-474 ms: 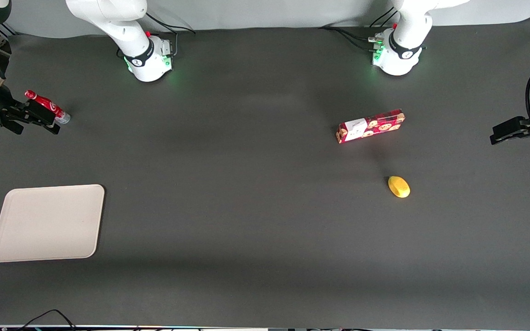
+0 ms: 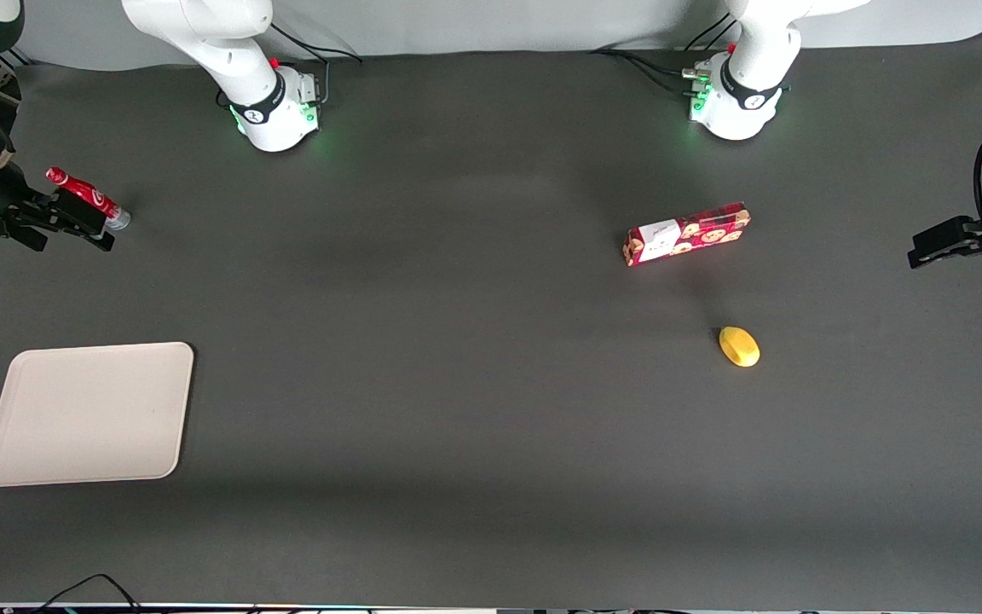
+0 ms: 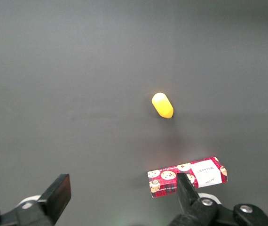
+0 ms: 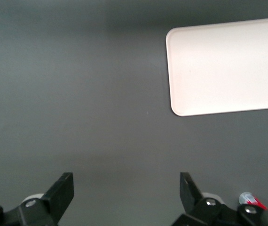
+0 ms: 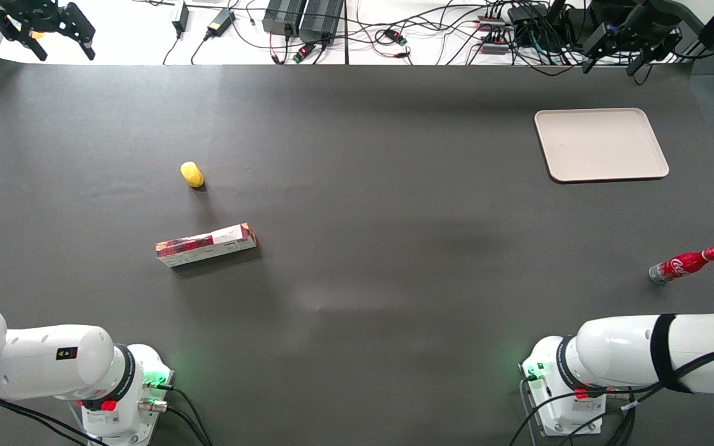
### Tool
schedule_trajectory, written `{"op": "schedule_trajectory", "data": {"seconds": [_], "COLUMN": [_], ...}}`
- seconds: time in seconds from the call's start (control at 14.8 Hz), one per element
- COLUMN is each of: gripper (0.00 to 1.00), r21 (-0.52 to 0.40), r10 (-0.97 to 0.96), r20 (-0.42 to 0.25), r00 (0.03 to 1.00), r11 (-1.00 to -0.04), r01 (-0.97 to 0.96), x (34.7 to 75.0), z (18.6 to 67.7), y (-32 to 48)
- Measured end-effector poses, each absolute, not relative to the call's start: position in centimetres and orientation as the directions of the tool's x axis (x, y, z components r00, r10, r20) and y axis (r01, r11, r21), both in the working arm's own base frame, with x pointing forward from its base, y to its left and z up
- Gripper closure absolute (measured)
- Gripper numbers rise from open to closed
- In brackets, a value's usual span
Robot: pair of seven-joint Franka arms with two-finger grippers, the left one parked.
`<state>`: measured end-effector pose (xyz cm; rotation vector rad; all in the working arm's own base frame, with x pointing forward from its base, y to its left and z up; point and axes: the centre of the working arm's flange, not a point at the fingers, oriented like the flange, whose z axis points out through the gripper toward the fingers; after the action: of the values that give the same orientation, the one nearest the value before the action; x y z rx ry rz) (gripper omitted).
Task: Place coke bottle on tray
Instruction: 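Move the right gripper over the red Coca-Cola bottle lying on the table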
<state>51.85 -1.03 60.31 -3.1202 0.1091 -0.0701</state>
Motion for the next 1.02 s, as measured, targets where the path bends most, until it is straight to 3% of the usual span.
{"op": "schedule_trajectory", "data": {"seconds": [0.47, 1.02], "gripper": [0.00, 0.00], "r21": [0.096, 0.115], "r10": [-0.105, -0.119], "r20": [-0.140, -0.094], "r00": [0.985, 0.988], "r11": [-0.991, -0.988], "r01": [-0.092, -0.108], "x": [48.3, 36.9], "z": [53.9, 46.3], "y": [-13.4, -27.9]}}
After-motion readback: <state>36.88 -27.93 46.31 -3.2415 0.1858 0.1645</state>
